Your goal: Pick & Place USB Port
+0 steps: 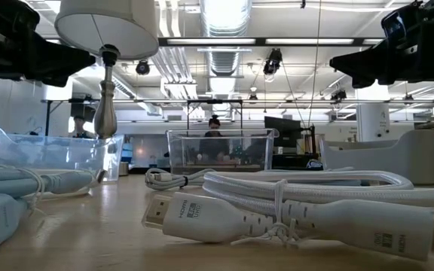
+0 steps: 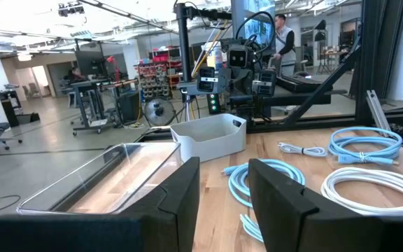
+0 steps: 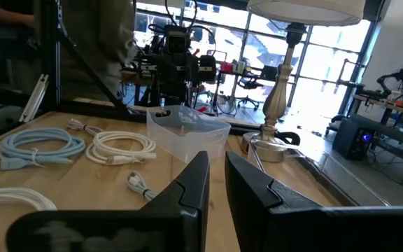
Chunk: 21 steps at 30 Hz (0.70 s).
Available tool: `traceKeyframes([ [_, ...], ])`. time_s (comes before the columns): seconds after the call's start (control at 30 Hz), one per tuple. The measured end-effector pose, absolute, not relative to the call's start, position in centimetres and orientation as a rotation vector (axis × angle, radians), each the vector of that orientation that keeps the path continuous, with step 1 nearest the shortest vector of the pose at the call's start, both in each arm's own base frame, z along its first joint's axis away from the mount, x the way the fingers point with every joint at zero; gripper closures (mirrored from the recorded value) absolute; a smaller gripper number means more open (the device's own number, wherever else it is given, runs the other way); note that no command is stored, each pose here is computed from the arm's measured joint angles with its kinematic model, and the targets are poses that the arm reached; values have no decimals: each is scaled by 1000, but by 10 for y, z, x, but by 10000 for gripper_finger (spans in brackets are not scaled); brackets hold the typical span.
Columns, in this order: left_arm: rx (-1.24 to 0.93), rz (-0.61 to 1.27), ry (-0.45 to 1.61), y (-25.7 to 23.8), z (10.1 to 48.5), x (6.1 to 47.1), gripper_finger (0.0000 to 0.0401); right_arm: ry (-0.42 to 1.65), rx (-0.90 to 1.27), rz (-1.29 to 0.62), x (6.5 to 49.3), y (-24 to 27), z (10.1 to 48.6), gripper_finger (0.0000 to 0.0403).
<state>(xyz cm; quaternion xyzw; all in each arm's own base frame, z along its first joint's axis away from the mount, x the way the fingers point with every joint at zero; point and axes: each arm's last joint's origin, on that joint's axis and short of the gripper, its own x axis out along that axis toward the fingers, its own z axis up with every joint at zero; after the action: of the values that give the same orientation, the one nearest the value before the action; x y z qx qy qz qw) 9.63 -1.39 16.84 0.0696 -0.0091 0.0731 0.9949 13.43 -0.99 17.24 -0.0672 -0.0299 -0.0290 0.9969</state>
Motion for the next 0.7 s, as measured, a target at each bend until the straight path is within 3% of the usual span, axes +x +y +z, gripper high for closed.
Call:
traceKeyframes([
  [0.7, 125, 150, -59, -14, 172, 96, 275, -60, -135, -58, 134, -10, 172, 360],
])
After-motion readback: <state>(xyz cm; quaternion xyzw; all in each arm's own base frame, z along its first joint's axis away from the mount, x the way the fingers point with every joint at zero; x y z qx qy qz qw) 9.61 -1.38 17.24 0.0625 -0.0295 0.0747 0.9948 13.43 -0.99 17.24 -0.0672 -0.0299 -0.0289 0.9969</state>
